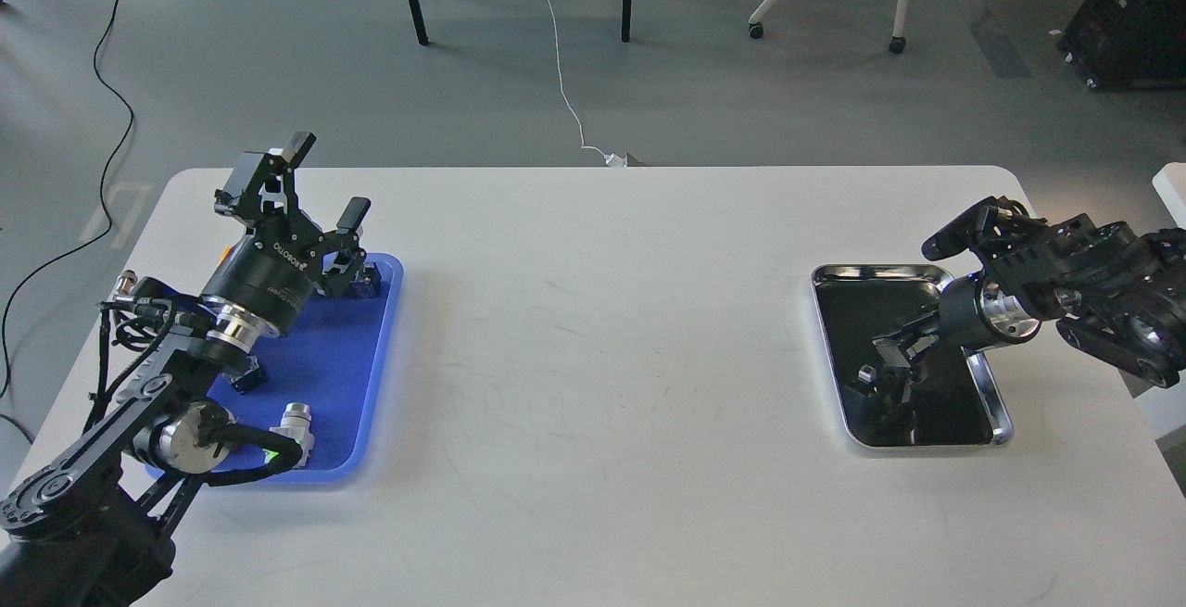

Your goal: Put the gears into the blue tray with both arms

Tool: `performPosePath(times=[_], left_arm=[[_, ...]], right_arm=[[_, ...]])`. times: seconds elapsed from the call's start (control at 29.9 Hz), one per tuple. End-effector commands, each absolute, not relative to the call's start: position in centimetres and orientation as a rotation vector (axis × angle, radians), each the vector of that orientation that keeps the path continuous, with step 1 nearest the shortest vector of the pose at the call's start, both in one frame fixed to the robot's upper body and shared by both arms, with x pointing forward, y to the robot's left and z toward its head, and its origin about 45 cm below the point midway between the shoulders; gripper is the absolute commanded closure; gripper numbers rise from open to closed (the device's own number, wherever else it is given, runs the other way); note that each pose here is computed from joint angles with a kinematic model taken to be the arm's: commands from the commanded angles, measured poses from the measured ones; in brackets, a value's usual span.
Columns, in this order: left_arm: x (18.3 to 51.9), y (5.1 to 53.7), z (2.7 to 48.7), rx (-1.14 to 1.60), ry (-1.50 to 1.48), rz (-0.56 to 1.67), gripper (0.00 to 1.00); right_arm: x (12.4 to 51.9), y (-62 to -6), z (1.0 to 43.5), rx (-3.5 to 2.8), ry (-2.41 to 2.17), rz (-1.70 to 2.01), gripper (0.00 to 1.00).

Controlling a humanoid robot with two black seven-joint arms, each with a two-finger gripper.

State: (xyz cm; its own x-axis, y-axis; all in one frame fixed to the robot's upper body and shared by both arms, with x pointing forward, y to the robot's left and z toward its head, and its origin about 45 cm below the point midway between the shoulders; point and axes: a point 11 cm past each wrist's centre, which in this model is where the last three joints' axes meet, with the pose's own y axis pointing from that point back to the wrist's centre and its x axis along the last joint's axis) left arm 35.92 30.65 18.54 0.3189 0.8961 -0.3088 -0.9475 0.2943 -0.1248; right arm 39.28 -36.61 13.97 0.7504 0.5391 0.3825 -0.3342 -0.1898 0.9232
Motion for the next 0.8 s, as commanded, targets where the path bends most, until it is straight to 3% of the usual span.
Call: performPosePath(times=[0.0, 0.17, 0.5, 0.77], left_arm=[[35.9, 30.7, 18.5, -0.306, 0.193, 1.237, 0.01], [35.9, 30.7, 18.6, -0.305, 0.192, 1.238, 0.01], [35.9, 30.5, 18.8, -0.31, 0.189, 1.23, 0.01], [36.0, 30.5, 19.0, -0.311, 0.183, 1.227, 0.01]], right_arm=[[39.4, -36.9, 14.0, 1.568, 0.167, 0.788, 0.68], [39.1, -37.0, 13.6, 1.572, 0.171, 0.778, 0.8], [39.5, -36.4, 14.4, 1.595, 0.146, 0.789, 0.82], [42.7, -32.8, 20.8, 1.617, 0.1, 0.928, 0.82]])
